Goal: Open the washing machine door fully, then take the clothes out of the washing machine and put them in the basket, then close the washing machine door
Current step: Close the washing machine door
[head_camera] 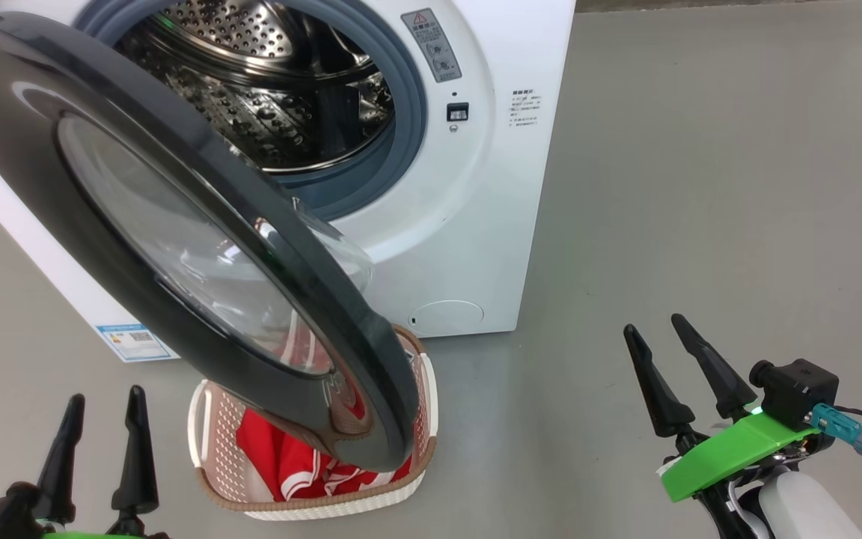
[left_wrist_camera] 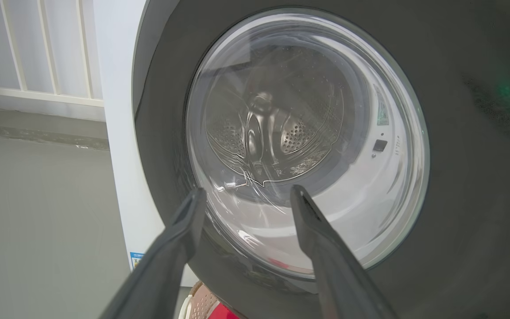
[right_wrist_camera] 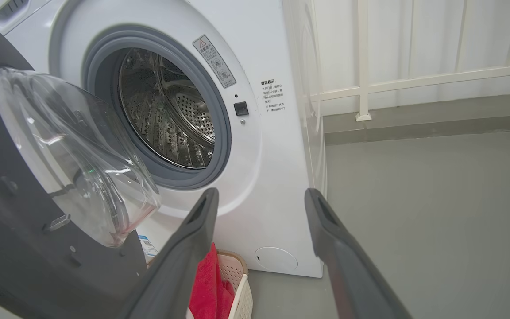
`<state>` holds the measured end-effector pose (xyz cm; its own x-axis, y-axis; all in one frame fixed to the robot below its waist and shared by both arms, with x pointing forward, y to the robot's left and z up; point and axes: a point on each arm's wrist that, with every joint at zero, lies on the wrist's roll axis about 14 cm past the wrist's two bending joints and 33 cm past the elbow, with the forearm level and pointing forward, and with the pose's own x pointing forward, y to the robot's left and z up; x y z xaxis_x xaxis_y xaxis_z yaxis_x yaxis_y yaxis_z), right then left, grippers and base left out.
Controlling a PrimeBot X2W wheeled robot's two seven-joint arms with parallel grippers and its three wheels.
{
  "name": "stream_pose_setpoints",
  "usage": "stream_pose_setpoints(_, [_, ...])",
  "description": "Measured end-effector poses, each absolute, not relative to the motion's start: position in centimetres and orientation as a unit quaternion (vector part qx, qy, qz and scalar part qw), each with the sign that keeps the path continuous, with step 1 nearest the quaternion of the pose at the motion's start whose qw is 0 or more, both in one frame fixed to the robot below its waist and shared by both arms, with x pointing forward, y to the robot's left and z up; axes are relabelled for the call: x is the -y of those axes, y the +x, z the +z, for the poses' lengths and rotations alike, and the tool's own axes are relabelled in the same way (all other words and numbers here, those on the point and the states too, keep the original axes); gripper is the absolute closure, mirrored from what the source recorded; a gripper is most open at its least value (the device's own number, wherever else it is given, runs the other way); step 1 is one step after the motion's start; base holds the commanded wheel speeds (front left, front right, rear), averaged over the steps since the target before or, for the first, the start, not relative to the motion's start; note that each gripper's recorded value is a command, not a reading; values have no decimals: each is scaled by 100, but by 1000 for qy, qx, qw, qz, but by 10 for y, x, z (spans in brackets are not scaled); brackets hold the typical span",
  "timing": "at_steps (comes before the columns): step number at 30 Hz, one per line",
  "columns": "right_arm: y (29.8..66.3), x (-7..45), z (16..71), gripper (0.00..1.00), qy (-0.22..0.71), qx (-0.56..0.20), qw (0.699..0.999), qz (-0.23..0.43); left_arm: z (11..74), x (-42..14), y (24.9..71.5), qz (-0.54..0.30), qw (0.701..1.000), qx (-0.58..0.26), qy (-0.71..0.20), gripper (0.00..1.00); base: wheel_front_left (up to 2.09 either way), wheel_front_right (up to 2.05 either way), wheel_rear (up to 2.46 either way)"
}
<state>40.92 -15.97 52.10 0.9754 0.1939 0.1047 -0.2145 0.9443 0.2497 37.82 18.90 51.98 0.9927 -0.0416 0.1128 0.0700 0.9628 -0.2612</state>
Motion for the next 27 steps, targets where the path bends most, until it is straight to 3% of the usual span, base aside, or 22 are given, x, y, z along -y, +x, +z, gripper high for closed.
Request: stream_pose_setpoints(27, [412,160,522,0,125,42,986,104,516,-189,377,-22,989,49,-137,0,0,0,0])
